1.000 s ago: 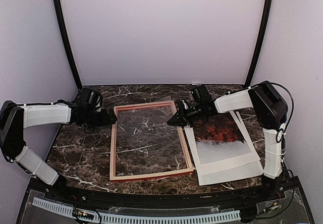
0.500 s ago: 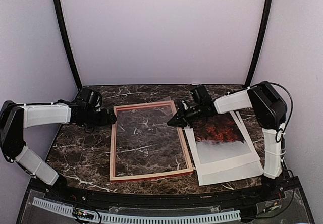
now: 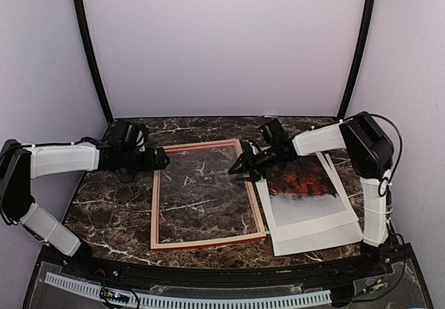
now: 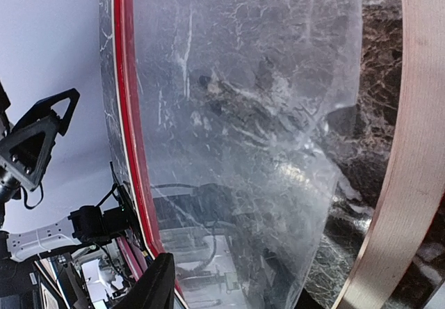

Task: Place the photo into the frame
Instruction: Place the glass panel at the frame body, then pick up the mat board from the photo.

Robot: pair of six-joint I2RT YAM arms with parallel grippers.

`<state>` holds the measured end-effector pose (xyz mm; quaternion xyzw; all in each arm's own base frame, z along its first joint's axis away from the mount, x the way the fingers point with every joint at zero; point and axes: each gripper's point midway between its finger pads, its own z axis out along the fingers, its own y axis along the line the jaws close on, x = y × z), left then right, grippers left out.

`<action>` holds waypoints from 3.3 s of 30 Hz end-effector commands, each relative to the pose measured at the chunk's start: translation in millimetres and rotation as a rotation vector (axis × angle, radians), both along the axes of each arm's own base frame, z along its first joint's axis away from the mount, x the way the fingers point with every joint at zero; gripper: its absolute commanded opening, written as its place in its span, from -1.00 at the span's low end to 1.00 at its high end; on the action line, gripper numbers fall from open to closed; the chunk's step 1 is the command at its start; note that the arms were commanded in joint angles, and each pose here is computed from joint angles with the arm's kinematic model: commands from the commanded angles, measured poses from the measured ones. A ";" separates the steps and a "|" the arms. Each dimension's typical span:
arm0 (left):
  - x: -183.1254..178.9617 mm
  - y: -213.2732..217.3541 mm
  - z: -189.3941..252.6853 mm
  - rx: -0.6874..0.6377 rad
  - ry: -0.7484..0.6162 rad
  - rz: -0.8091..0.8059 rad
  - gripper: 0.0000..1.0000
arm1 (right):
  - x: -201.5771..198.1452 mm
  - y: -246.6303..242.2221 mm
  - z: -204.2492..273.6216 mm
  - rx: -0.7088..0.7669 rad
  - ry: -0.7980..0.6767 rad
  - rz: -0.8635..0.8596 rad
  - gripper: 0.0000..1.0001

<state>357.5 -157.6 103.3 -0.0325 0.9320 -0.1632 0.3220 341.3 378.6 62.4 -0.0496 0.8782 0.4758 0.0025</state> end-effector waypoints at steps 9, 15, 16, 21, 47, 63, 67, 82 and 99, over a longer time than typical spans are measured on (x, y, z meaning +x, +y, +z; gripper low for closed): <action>-8.5 -127.9 25.3 -0.206 -0.065 -0.272 0.98 | 10.4 -7.3 4.1 -0.176 -0.143 0.001 0.04; -20.0 -177.9 14.1 -0.241 -0.039 -0.367 0.98 | 10.4 -16.2 6.0 -0.228 -0.184 -0.003 0.15; -20.5 -182.2 10.0 -0.241 -0.031 -0.374 0.98 | 10.3 -17.8 7.1 -0.234 -0.190 -0.006 0.15; -27.8 -194.6 -5.0 -0.233 -0.003 -0.396 0.98 | 8.9 -29.3 15.8 -0.276 -0.234 -0.019 0.20; -22.0 -79.9 7.4 0.307 -0.013 -0.250 0.97 | -5.9 -172.7 38.3 -0.535 -0.370 -0.291 0.25; -19.2 -1.6 -45.5 0.320 0.226 -0.168 0.34 | -16.9 -172.7 20.3 -0.521 -0.331 -0.276 0.25; -18.9 -0.6 -58.3 0.320 0.268 -0.171 0.11 | -19.2 -173.8 16.9 -0.525 -0.325 -0.273 0.26; -7.4 24.0 -72.0 0.375 0.302 -0.122 -0.29 | -18.8 -191.5 14.0 -0.572 -0.336 -0.293 0.26; 59.9 62.2 -32.8 0.517 0.199 0.006 0.37 | 17.5 -342.5 13.4 -0.990 -0.360 -0.553 0.43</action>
